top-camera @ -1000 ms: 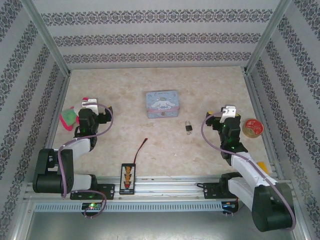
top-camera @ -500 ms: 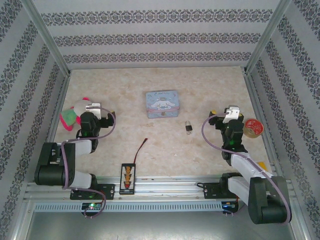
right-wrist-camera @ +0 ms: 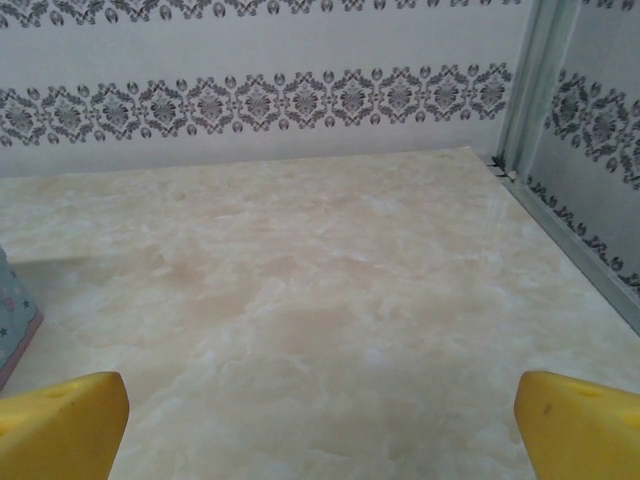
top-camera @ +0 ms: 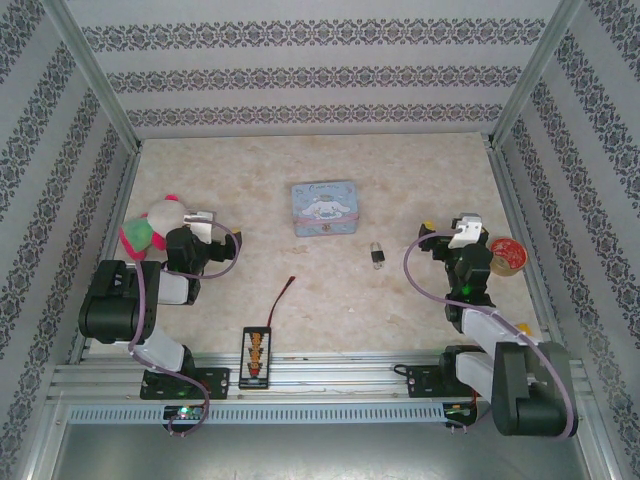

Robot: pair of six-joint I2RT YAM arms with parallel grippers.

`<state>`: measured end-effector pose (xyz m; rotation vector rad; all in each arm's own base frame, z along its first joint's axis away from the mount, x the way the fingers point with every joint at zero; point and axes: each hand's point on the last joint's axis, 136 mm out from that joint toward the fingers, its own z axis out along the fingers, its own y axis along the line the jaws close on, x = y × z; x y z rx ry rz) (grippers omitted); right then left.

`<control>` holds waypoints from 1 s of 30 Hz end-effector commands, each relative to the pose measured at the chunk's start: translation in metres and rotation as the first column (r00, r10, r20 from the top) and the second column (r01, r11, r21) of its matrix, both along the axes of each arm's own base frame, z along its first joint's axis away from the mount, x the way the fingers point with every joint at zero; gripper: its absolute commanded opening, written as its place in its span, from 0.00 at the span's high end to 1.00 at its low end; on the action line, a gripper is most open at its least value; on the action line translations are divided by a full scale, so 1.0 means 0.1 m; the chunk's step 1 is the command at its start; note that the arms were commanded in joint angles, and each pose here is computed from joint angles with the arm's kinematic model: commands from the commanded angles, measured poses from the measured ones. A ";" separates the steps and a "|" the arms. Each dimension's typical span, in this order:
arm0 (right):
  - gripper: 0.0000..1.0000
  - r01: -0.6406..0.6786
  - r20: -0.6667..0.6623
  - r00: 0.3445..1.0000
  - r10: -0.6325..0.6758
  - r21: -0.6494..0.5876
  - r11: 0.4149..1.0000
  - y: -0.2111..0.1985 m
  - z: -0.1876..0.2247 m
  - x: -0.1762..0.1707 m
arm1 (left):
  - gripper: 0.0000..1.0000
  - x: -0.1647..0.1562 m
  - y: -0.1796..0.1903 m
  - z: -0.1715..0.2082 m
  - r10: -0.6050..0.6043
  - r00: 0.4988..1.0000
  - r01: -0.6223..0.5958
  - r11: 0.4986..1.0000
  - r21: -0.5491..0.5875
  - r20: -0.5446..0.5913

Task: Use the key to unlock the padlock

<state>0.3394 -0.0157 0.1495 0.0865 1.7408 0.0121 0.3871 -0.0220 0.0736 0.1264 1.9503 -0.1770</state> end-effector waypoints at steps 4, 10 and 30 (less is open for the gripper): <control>0.02 -0.105 0.028 0.994 0.104 0.035 0.994 0.15 -0.02 0.18 | 0.01 0.12 0.21 0.15 0.107 0.993 -0.108 0.994 0.012 0.052; 0.02 -0.110 -0.014 0.994 0.111 0.060 0.992 0.13 -0.21 0.30 | 0.01 0.13 0.27 0.15 0.142 0.989 -0.143 0.990 0.017 0.051; 0.02 -0.289 -0.086 0.953 0.291 0.037 0.957 0.46 -0.38 0.53 | 0.01 0.12 0.28 0.15 0.152 0.987 -0.153 0.988 0.018 0.054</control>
